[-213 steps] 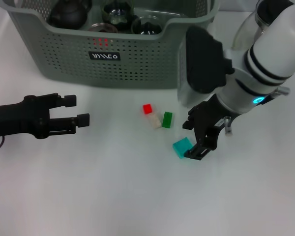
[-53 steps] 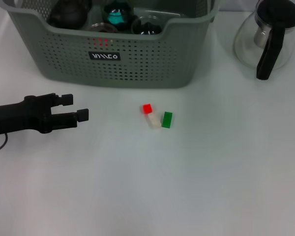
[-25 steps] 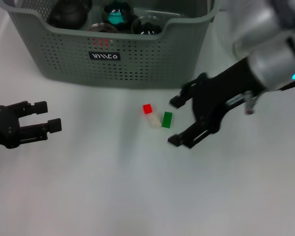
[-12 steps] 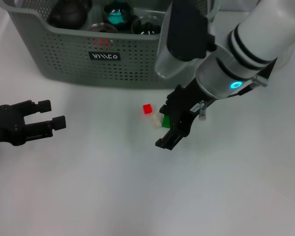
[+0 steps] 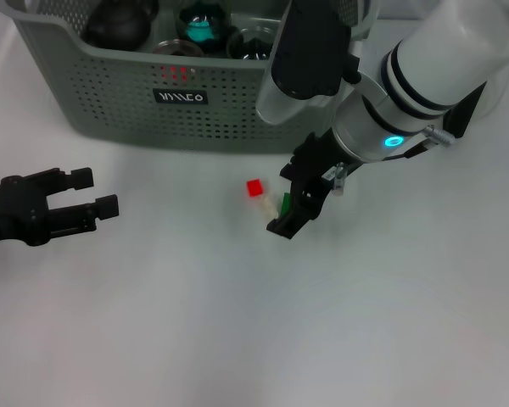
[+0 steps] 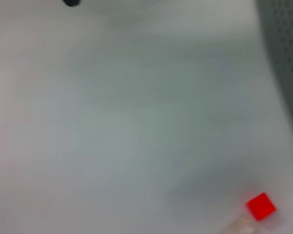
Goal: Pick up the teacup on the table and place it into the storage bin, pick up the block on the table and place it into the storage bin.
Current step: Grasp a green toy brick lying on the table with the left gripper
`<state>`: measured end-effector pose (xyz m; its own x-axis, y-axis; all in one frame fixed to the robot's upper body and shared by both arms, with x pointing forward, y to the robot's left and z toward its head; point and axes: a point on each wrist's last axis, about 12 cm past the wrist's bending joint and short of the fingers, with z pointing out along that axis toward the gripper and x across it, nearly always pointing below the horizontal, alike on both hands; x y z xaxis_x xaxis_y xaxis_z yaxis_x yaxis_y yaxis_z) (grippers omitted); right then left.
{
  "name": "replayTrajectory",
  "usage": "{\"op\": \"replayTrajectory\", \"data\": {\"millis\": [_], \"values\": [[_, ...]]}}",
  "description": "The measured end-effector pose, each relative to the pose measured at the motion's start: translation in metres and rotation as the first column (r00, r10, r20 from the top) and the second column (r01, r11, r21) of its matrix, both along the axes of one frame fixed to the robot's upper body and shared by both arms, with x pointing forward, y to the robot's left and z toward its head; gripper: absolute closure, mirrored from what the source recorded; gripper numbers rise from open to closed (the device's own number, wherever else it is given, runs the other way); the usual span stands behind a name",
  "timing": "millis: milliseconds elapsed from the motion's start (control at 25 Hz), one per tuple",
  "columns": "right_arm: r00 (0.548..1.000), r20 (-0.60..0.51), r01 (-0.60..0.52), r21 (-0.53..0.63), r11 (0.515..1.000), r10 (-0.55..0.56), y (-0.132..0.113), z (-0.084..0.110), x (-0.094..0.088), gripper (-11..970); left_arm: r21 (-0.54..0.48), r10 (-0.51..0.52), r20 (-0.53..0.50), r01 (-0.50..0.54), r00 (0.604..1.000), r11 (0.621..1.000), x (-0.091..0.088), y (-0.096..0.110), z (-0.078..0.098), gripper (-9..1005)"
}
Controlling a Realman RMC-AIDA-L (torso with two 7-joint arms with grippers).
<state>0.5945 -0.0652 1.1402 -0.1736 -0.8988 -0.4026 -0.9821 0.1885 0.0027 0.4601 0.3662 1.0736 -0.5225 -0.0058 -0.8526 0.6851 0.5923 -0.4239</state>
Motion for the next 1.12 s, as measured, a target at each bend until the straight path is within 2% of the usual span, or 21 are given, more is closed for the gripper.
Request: {"op": "replayTrajectory", "data": {"millis": [160, 600, 1120], "values": [[0.999, 0.025, 0.026, -0.006, 1.000, -0.026, -0.002, -0.004, 0.003, 47, -0.003, -0.001, 0.000, 0.001, 1.000, 1.000, 0.000, -0.001, 0.000, 169], [0.999, -0.003, 0.046, -0.015, 0.999, -0.046, -0.005, -0.016, 0.004, 47, -0.003, -0.002, 0.002, 0.002, 1.000, 1.000, 0.002, -0.003, 0.000, 169], [0.997, 0.019, 0.080, -0.009, 0.997, -0.080, -0.010, -0.026, 0.008, 45, -0.014, -0.007, 0.000, 0.007, 1.000, 1.000, 0.004, -0.006, -0.001, 169]]}}
